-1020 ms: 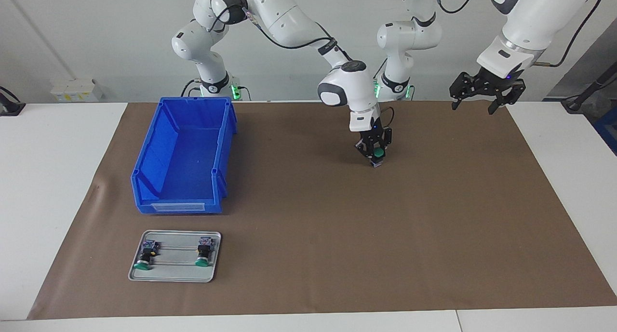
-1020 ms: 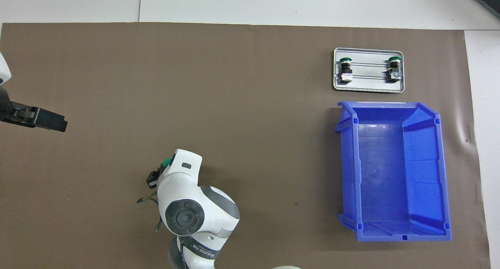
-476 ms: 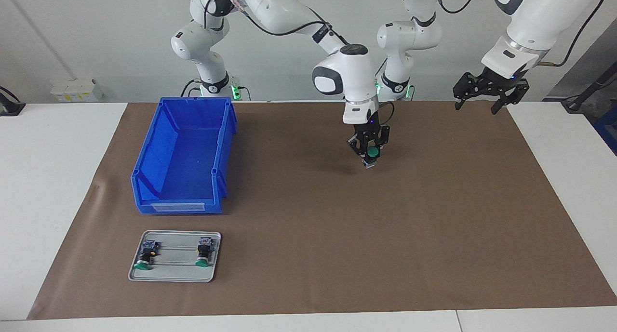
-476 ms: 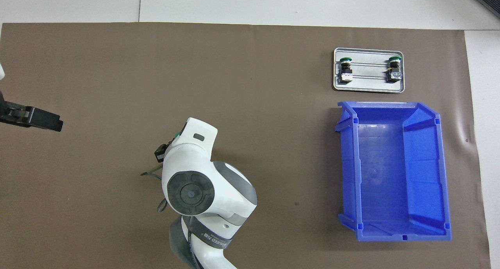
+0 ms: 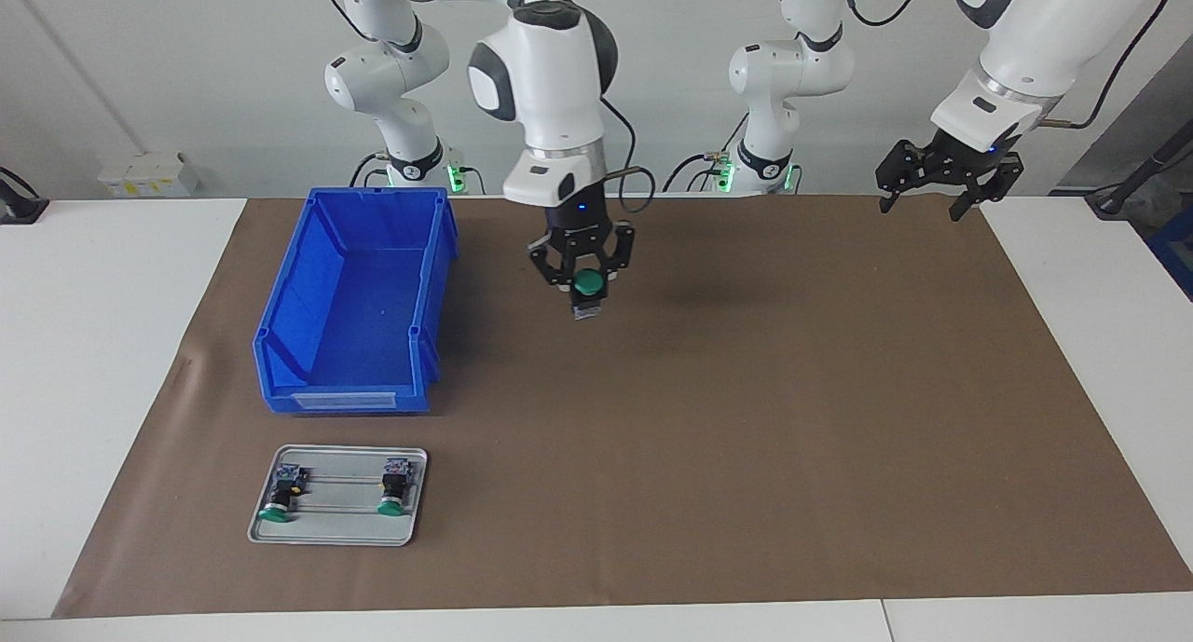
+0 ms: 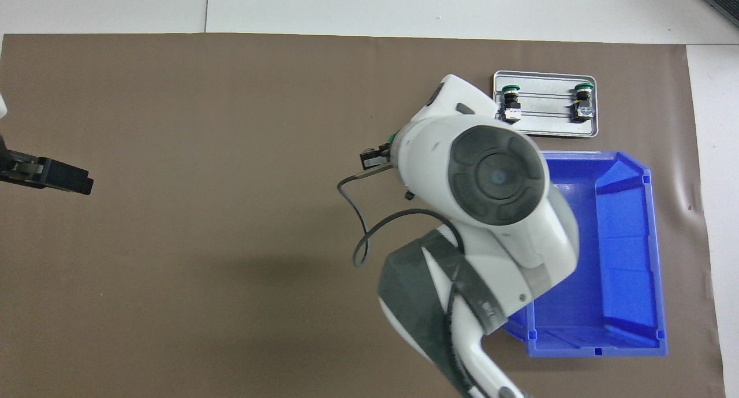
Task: Place and press button with both arms
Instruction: 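Carry the green button over the blue bin with the right gripper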
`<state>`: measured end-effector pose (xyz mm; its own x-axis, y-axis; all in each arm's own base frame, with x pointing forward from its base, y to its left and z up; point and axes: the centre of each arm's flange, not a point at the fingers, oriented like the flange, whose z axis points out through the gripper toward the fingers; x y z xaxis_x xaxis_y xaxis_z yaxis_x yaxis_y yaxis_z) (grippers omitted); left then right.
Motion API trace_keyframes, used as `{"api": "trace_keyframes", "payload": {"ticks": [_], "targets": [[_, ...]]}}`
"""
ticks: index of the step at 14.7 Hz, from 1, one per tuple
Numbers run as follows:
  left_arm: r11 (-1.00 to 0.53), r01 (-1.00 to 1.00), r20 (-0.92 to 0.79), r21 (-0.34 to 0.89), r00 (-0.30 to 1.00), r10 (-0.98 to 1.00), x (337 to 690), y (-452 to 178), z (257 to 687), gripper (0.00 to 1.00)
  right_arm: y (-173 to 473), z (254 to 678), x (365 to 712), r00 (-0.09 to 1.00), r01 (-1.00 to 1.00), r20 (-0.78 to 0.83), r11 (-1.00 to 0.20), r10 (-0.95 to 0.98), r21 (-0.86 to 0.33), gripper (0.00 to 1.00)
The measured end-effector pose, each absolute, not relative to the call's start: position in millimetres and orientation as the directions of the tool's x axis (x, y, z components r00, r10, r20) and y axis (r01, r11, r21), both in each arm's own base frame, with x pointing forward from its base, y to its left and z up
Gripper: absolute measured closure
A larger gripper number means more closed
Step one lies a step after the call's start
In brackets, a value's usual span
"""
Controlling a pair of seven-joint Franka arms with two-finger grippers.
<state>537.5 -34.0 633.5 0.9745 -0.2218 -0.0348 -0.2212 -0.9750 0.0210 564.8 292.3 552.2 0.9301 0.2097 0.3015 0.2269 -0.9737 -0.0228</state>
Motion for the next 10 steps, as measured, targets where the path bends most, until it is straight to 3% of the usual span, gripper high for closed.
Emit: {"api": "trace_keyframes", "payload": {"ticks": [6,10], "targets": [[-0.975,-0.221,-0.035,0.021,0.974,-0.222,538,-34,633,0.0,127,523,565,0.941,0.289,0.18,-0.957,0.287,0.018,0.59],[-0.975,-0.221,-0.035,0.021,0.974,-0.222,538,-34,633,0.0,29,494,566,0.926,0.331,0.189,-0.944,0.326,0.004,0.59]]}}
